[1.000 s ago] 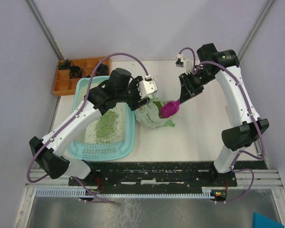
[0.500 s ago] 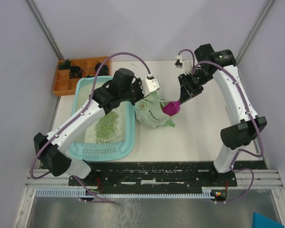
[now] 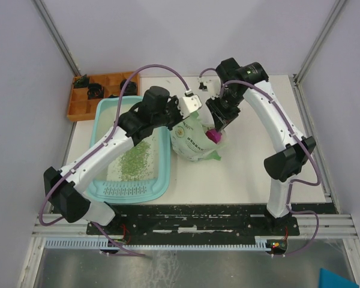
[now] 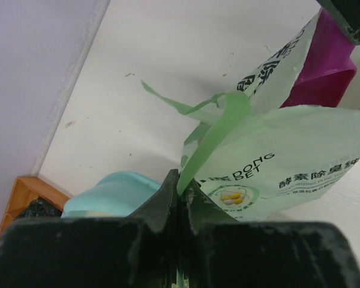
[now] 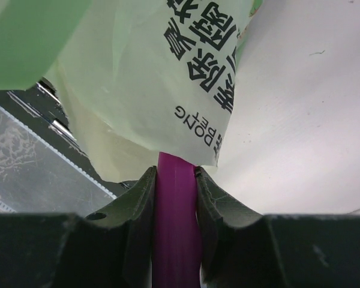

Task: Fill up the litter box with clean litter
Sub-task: 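Scoop the cat litter from the cat litter bag.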

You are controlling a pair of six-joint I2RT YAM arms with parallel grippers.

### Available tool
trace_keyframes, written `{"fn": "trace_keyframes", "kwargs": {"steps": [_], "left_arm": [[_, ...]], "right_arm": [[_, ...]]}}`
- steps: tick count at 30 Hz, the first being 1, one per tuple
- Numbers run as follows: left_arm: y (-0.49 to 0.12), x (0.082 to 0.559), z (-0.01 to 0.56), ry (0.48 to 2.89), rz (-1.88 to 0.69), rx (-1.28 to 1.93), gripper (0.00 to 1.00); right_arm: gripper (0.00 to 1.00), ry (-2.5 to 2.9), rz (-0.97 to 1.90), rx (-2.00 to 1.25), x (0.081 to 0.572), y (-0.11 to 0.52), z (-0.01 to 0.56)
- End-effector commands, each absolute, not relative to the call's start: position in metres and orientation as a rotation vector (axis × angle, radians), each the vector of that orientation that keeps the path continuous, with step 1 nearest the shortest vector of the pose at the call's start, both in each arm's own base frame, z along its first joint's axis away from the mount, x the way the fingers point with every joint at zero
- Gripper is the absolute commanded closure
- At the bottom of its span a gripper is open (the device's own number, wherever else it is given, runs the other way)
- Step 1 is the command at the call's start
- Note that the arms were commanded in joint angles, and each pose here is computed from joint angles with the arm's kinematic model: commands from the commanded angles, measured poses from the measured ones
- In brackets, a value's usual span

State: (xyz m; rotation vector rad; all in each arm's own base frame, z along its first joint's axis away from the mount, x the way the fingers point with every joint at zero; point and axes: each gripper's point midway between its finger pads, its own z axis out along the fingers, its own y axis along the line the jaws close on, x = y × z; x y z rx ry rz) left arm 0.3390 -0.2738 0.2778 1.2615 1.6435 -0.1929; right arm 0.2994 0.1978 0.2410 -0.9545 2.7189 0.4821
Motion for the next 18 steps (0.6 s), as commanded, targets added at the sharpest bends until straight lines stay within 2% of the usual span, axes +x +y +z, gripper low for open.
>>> {"fn": "trace_keyframes", "kwargs": {"steps": [1,6,10,18], "left_arm": [[-0.280,0.348,0.319,1.545,-0.214,1.123,0.97],[-0.281,0.352,0.326,1.533,-0.213,1.095,0.97],[-0.283,0.355,0.333,1.520,-0.204,1.091,0.97],[-0.301,0.376,0.350,1.491,-0.212,1.072,0.97]], "right_arm": [[0.98,2.707,0.329,-0.962,0.330,0.203,0.222],[0.98,2.752,0.593,-0.992,0.319,0.232,0.196],[0.98,2.730,0.699,-0.957,0.318,0.246,0.189],[0.98,2.603,0.663,-0.930,0.340,0.249,0.215]]}}
